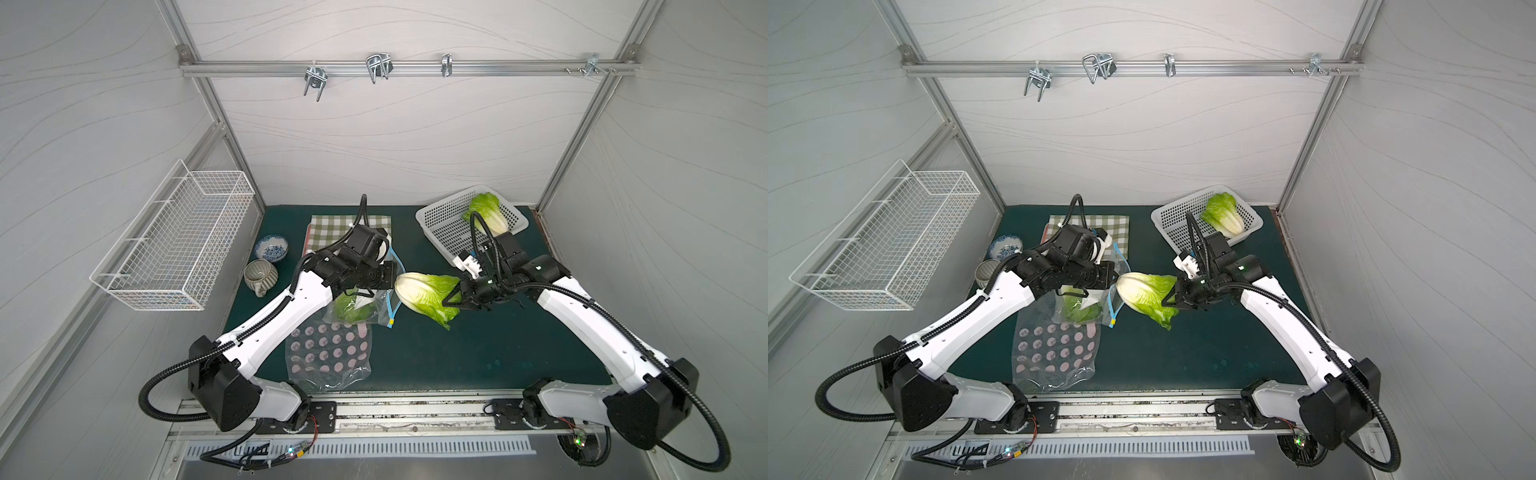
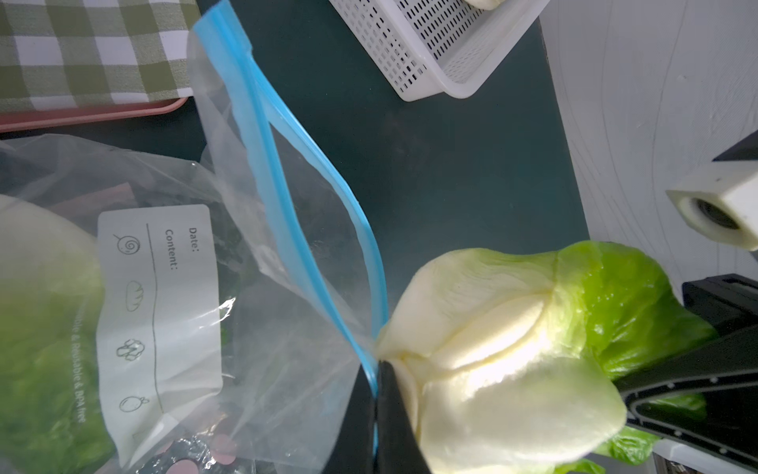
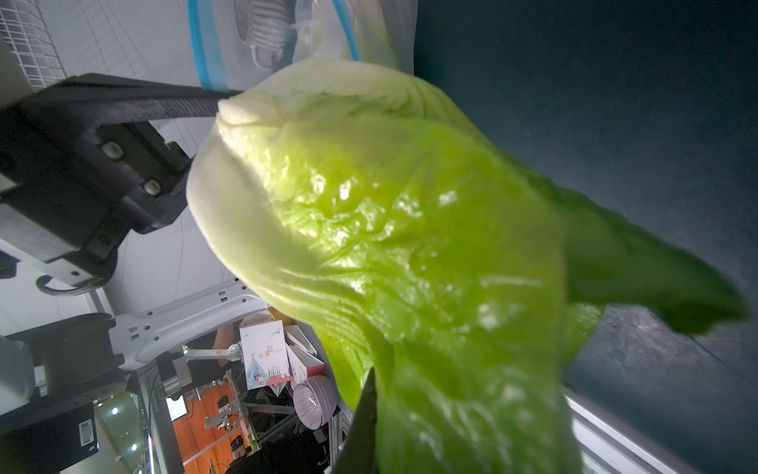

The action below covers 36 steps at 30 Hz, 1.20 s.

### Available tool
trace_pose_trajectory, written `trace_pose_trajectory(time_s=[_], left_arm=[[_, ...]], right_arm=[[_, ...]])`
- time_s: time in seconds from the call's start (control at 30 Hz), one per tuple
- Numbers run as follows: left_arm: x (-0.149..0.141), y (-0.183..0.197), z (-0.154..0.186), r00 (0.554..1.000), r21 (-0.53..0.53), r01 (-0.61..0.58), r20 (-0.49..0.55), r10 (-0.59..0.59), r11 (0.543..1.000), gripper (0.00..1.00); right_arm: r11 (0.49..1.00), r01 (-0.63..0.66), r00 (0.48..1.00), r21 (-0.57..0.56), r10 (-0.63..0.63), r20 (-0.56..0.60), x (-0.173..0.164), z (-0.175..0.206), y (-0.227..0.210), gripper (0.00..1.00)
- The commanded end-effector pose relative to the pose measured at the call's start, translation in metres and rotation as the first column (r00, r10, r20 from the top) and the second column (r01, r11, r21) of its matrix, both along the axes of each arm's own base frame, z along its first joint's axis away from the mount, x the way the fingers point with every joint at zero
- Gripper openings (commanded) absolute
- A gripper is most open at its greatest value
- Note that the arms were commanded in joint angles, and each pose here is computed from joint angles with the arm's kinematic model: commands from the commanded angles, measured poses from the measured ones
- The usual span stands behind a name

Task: Put the chinese cabbages into a zipper bag and zip it
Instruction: Place the Chinese cabbage in the zipper food storage bag.

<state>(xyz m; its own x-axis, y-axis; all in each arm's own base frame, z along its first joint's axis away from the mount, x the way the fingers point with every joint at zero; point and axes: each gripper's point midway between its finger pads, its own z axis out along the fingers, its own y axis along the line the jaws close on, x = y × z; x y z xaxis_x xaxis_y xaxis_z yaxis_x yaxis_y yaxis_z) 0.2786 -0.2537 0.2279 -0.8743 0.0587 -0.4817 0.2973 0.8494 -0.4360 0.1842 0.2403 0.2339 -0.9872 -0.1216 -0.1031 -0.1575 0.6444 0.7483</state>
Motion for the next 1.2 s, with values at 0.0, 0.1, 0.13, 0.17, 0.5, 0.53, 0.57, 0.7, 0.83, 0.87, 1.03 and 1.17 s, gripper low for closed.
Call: trace_pose_trajectory(time_s=[0.0, 0.1, 0.13, 0.17, 0.5, 0.53, 0.57, 0.7, 0.83, 0.87, 1.03, 1.17], left_arm=[[0.006, -0.023, 0.035, 0.993, -0.075, 0.058, 0.104, -0.05, 0.995, 0.0], [0.007, -0.02, 0.035, 0.993, -0.07, 0.047, 0.107, -0.039, 0.996, 0.0], [0.008, -0.02, 0.036, 0.994, -0.075, 0.042, 0.107, -0.034, 0.996, 0.0], [0.008, -0.021, 0.036, 0.994, -0.08, 0.04, 0.103, -0.031, 0.996, 0.0], [-0.005, -0.031, 0.026, 0.987, -0.014, 0.109, 0.119, -0.107, 0.994, 0.0], [-0.01, -0.035, 0.025, 0.982, 0.004, 0.139, 0.129, -0.138, 0.99, 0.0], [-0.016, -0.04, 0.023, 0.977, 0.02, 0.17, 0.13, -0.171, 0.985, 0.0], [-0.03, -0.042, 0.012, 0.97, 0.054, 0.207, 0.122, -0.212, 0.977, 0.0], [-0.035, -0.038, 0.018, 0.967, 0.038, 0.208, 0.14, -0.212, 0.977, 0.0], [-0.036, -0.037, 0.02, 0.967, 0.032, 0.209, 0.141, -0.211, 0.977, 0.0], [-0.039, -0.041, 0.023, 0.966, 0.003, 0.222, 0.135, -0.221, 0.975, 0.0], [-0.039, -0.047, 0.028, 0.968, -0.033, 0.222, 0.13, -0.216, 0.974, 0.0]], right_arm=[[0.998, -0.026, 0.999, 0.056, 0.024, 0.034, -0.003, 0.018, -0.003, 0.03], [0.995, -0.012, 0.999, 0.095, 0.009, 0.032, -0.002, 0.022, -0.005, 0.03], [0.996, -0.011, 1.0, 0.092, 0.009, 0.028, -0.001, 0.019, -0.005, 0.03], [0.996, -0.014, 1.0, 0.093, 0.013, 0.019, -0.002, 0.015, -0.005, 0.02], [0.993, -0.012, 1.0, 0.118, 0.013, -0.007, -0.001, 0.015, 0.0, 0.01], [0.991, -0.022, 1.0, 0.134, 0.024, -0.016, -0.001, 0.02, 0.003, 0.01], [0.987, -0.036, 0.999, 0.158, 0.041, -0.028, -0.002, 0.027, 0.006, 0.0], [0.975, -0.05, 0.996, 0.219, 0.065, -0.062, -0.001, 0.047, 0.015, 0.0], [0.961, -0.042, 0.992, 0.275, 0.072, -0.1, 0.003, 0.047, 0.029, 0.0], [0.963, -0.038, 0.991, 0.268, 0.072, -0.115, 0.003, 0.038, 0.033, 0.0], [0.981, -0.037, 0.987, 0.188, 0.066, -0.149, 0.004, 0.003, 0.046, 0.0], [0.978, -0.012, 0.989, 0.206, 0.043, -0.145, 0.012, 0.013, 0.055, 0.0]])
